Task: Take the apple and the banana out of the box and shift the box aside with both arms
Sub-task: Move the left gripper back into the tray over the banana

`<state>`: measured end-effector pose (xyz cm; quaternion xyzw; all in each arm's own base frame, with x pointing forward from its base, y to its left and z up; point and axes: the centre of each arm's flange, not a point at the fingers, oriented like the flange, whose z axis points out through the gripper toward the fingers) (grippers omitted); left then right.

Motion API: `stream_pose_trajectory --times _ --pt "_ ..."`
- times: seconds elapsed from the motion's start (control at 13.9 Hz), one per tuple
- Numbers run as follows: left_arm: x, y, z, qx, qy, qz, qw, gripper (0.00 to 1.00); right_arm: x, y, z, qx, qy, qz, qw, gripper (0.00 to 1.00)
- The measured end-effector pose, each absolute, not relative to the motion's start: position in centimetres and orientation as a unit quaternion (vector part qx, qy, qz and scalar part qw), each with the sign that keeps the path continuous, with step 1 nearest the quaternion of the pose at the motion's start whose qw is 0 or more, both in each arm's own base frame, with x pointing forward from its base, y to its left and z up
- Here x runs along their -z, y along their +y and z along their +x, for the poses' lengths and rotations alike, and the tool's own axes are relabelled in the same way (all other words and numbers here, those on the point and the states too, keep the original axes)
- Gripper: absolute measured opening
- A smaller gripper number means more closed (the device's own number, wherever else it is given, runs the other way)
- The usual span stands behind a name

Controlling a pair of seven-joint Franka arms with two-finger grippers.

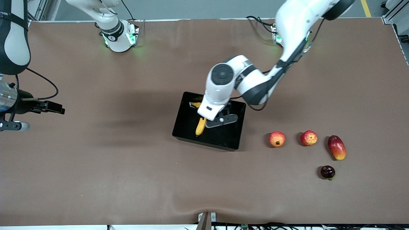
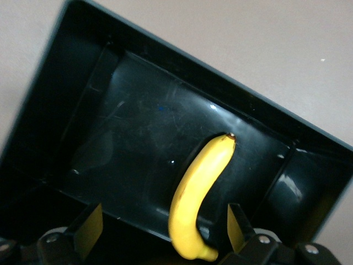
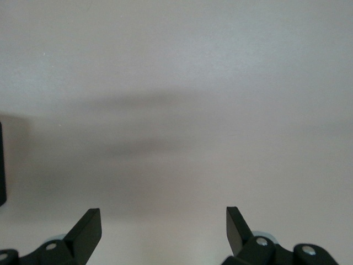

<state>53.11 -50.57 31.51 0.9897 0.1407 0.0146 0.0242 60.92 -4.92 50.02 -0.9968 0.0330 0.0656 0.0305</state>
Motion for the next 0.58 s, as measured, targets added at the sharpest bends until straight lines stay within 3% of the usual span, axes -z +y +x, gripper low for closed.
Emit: stream_pose_trajectory --times 0.58 --pt "-25.1 -55.8 50.6 -0.024 0.121 0.992 0.033 1.0 -47.5 -5.4 60.9 -0.07 0.042 -0.996 0.042 1.0"
